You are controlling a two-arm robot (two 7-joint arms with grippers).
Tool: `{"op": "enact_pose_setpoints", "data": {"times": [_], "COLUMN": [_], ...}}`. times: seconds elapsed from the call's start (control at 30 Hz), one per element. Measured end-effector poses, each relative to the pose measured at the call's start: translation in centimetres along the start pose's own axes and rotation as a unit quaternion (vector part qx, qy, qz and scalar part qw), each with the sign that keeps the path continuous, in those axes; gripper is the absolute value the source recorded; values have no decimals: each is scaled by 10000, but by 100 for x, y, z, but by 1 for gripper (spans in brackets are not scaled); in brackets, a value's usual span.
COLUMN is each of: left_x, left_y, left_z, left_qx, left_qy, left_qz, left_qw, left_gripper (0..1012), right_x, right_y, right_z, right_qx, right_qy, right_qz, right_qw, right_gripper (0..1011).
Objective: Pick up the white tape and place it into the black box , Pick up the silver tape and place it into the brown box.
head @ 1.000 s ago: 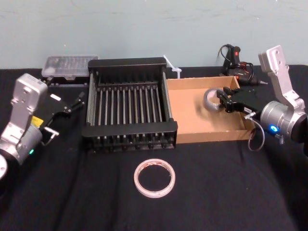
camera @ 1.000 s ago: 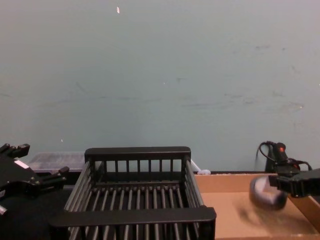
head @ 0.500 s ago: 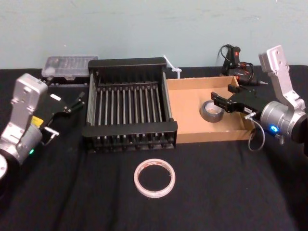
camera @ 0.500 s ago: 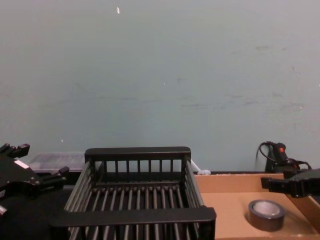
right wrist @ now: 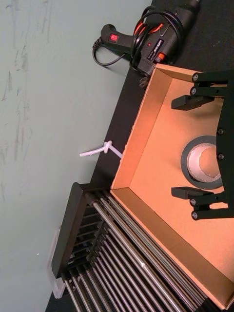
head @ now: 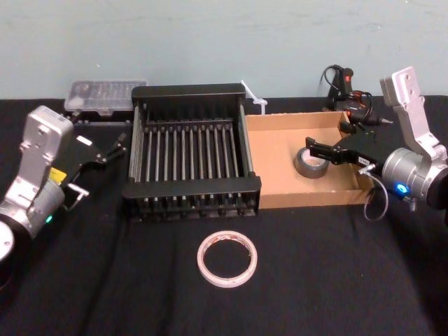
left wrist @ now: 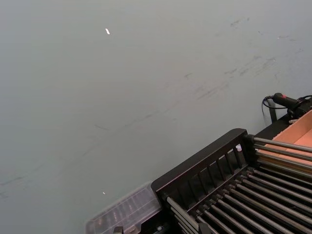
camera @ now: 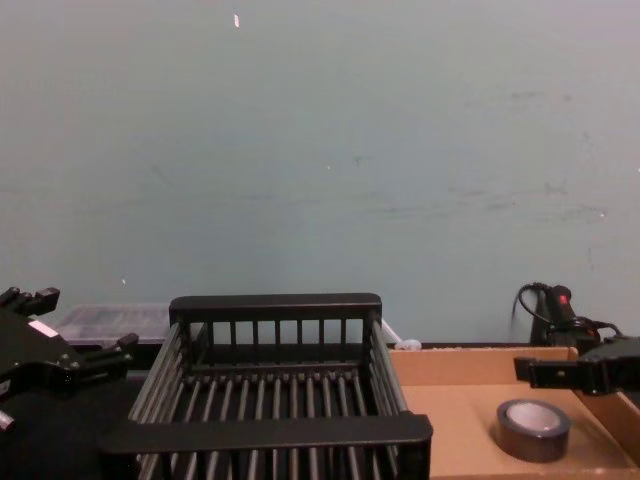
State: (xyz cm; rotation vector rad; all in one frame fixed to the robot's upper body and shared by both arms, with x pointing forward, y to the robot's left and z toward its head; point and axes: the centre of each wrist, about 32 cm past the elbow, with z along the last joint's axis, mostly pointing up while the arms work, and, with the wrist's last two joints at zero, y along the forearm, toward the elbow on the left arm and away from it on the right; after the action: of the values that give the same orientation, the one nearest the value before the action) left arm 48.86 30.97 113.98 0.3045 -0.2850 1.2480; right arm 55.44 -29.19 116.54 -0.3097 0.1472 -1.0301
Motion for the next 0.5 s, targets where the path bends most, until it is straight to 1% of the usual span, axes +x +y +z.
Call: {"op": "enact_pose_setpoints", "data": {"times": [0.2,0.33,0.5], "left_x": [0,0,0], "left_y": [0,0,0], "left_z": [0,0,0], "left_qx": [0,0,0], "left_qy": [0,0,0], "left_qz": [0,0,0], "left_qw": [10000,10000,10000], "left_gripper": [1001,1001,1001], "right_x": [0,2,-20], "right_y": [0,-26,-91], "right_z": [0,-2,-4], "right_qx": [0,25,75], "right_qy": [0,10,5], "right_qz": [0,12,90], "right_qw": [10000,10000,9999], "right_gripper": [1002,1002,1002]}}
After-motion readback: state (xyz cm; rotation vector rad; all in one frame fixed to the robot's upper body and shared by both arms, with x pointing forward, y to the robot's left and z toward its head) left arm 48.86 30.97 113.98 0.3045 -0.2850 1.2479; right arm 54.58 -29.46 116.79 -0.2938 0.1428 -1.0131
